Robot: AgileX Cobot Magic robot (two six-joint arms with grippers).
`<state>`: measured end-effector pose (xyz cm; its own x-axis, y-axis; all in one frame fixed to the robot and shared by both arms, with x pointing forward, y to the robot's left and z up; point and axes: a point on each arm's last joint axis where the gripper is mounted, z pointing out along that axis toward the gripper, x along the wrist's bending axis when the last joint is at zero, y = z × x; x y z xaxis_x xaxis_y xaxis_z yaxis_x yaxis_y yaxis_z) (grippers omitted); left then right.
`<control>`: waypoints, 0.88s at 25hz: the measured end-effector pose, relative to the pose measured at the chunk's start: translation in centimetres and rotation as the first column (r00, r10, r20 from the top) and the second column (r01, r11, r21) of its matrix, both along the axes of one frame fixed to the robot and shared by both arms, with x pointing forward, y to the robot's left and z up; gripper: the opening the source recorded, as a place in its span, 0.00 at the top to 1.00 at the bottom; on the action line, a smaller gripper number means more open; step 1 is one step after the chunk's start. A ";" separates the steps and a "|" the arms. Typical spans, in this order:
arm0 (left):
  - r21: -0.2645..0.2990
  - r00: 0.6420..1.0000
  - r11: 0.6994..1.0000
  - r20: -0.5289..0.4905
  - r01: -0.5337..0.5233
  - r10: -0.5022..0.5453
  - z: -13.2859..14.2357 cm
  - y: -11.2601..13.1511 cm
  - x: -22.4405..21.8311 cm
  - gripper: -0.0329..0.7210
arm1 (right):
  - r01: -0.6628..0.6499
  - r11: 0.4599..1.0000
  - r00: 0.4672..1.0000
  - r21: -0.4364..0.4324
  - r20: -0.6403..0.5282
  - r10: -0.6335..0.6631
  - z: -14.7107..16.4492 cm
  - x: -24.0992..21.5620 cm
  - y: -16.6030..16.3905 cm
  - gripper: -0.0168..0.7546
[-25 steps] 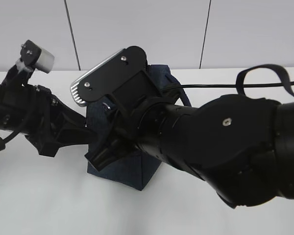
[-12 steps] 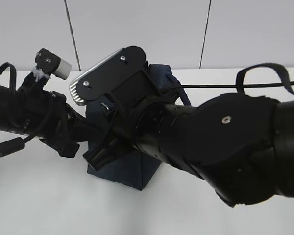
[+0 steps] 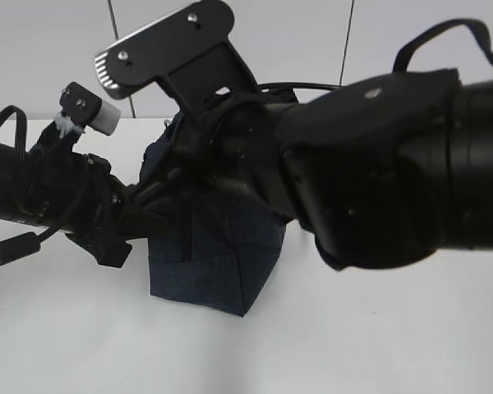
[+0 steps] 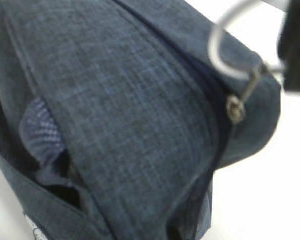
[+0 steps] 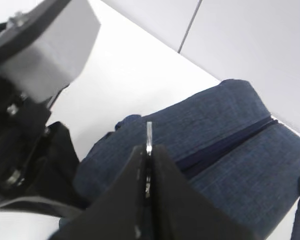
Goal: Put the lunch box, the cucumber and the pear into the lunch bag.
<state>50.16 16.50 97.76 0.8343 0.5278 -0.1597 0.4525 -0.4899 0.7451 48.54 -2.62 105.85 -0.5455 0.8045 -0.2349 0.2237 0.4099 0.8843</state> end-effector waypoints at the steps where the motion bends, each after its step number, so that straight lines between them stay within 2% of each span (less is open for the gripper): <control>1: -0.001 1.000 1.000 -0.001 0.001 -0.001 0.0 0.0 0.0 0.94 | 0.008 1.000 1.000 0.013 -0.008 -0.008 0.3 0.3 -0.1 0.98; 6: -0.004 1.000 1.000 -0.002 0.004 -0.004 0.0 0.0 0.0 0.95 | 0.069 0.991 0.994 0.112 -0.087 -0.059 0.9 3.2 -2.3 0.98; 11: -0.005 1.000 1.000 -0.004 0.006 -0.006 0.0 -0.1 -0.1 0.95 | 0.060 0.981 0.994 0.183 -0.101 -0.042 1.4 5.0 -3.9 0.98; 17: -0.009 1.000 1.000 -0.008 0.017 -0.017 0.0 -0.1 -0.1 0.95 | 0.044 0.977 0.992 0.210 -0.126 -0.017 0.4 7.0 -4.5 0.98; 22: -0.003 0.999 0.999 -0.011 0.036 -0.036 0.0 -0.1 -0.3 0.95 | 0.076 0.973 0.991 0.219 -0.124 -0.049 0.3 8.9 -5.3 0.98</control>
